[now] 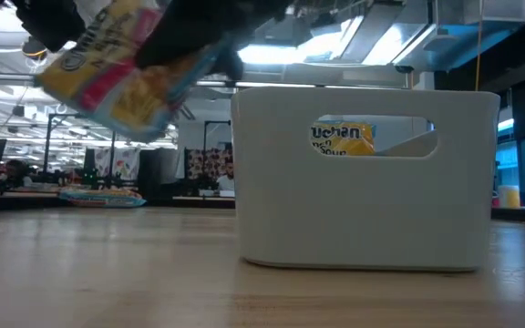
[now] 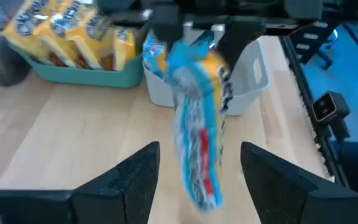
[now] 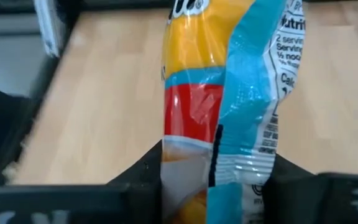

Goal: Sort Maruchan noodles
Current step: Put the blue noodle pack into the gray bin

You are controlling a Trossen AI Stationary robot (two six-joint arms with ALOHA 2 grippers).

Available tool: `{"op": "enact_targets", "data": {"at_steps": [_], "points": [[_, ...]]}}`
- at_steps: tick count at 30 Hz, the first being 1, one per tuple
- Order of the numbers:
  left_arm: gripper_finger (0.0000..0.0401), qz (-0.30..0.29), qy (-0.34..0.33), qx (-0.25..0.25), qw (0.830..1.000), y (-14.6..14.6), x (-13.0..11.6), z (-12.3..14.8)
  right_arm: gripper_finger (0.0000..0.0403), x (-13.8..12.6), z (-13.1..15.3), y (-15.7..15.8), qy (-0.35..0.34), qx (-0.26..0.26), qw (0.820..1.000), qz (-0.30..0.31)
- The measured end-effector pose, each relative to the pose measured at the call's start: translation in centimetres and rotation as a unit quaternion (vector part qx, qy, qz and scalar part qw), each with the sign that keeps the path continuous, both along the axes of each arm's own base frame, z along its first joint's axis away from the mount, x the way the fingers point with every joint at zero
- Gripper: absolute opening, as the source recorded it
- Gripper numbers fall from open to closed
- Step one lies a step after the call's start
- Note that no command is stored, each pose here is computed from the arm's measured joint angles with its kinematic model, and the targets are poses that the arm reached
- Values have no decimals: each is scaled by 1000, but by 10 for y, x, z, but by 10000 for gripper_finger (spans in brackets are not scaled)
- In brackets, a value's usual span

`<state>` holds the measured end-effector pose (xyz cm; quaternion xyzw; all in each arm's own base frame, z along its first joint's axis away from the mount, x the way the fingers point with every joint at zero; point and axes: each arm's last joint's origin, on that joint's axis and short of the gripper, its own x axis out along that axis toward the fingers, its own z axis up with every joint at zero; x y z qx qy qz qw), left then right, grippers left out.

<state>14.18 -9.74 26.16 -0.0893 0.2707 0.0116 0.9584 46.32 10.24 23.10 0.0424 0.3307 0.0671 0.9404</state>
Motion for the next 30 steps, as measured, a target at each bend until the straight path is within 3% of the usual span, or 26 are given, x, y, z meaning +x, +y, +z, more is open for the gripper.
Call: {"op": "enact_targets", "data": {"at_steps": [8, 13, 17, 20, 24, 30], "points": [[221, 28, -11, 3, 1000, 12, -12, -16, 112, -16, 10, 13, 22, -64, 998, -9], [224, 23, -27, -17, 999, 10, -10, -28, 117, -29, 15, 4, 2, -70, 997, -31], [246, 29, -46, -36, 998, 9, -7, -36, 110, -53, 13, -5, -25, -53, 997, -46], [265, 47, -81, -30, 995, 11, -1, -41, 115, -69, 20, -8, -107, -28, 991, -71], [275, 53, -138, -19, 989, 12, 9, -41, 121, -80, 21, -13, -224, -7, 970, -98], [276, 60, -209, -4, 976, 13, 25, -38, 114, -82, 7, -14, -314, -5, 944, -100]]}}
